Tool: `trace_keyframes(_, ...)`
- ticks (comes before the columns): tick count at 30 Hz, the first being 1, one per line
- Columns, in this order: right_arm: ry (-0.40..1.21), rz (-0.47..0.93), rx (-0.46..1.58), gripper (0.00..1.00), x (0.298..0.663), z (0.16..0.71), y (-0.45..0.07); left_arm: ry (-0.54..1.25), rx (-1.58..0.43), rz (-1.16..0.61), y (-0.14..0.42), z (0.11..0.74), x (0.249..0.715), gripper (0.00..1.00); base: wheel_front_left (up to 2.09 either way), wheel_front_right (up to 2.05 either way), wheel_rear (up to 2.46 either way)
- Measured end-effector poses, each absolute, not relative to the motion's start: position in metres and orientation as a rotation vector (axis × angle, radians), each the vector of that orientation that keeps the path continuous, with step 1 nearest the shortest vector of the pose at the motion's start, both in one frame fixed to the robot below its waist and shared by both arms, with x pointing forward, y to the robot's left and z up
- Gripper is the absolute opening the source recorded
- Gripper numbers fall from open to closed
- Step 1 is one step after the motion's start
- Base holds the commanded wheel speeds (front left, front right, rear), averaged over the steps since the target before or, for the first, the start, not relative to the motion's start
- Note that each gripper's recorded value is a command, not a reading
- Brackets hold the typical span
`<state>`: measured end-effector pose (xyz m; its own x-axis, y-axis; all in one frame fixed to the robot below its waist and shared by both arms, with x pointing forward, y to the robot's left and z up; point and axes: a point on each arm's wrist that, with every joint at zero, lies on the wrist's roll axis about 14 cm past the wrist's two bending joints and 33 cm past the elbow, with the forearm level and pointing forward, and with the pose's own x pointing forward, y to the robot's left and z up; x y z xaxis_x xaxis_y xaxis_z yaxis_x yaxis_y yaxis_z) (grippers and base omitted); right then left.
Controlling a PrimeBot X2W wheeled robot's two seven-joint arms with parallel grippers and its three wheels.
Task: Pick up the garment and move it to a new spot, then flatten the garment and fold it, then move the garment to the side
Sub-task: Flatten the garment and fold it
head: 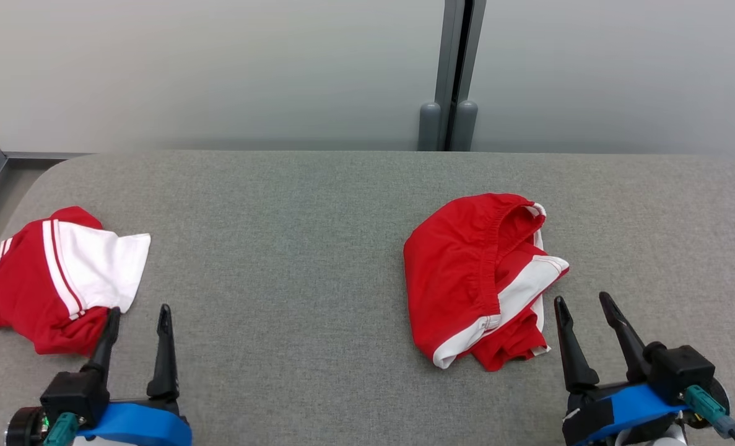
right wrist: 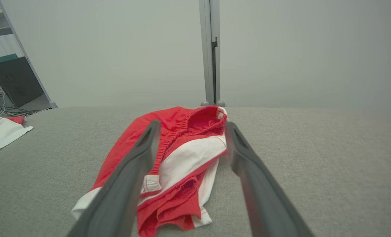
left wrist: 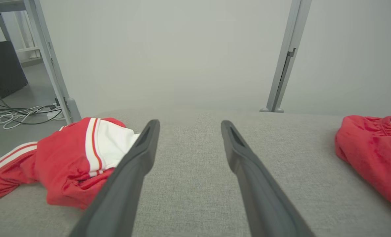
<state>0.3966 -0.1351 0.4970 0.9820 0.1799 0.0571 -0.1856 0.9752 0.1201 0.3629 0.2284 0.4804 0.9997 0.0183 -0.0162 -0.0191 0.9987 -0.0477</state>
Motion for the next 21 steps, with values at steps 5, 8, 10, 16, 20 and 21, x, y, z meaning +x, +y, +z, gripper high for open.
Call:
trace_keyframes(5, 0.000, 0.164, 0.116, 1.00, 0.383, 0.482, -0.142, 0.034, -0.064, -0.006, 0.216, 0.473, 0.352, 1.00, 0.00, 0.00, 0.00)
trace_keyframes(8, 0.007, 0.151, 0.115, 1.00, 0.379, 0.480, -0.147, 0.031, -0.076, -0.005, 0.214, 0.473, 0.349, 1.00, 0.00, 0.00, 0.00)
trace_keyframes(10, 0.015, 0.142, 0.115, 1.00, 0.376, 0.478, -0.150, 0.036, -0.081, -0.005, 0.213, 0.470, 0.348, 1.00, 0.00, 0.00, 0.00)
trace_keyframes(16, 0.025, 0.137, 0.116, 1.00, 0.374, 0.474, -0.151, 0.044, -0.083, -0.003, 0.212, 0.467, 0.347, 1.00, 0.00, 0.00, 0.00)
trace_keyframes(20, 0.034, 0.138, 0.116, 1.00, 0.374, 0.471, -0.151, 0.055, -0.079, 0.002, 0.214, 0.464, 0.347, 1.00, 0.00, 0.00, 0.00)
trace_keyframes(21, 0.035, 0.137, 0.116, 1.00, 0.374, 0.471, -0.151, 0.057, -0.078, 0.002, 0.214, 0.463, 0.347, 1.00, 0.00, 0.00, 0.00)
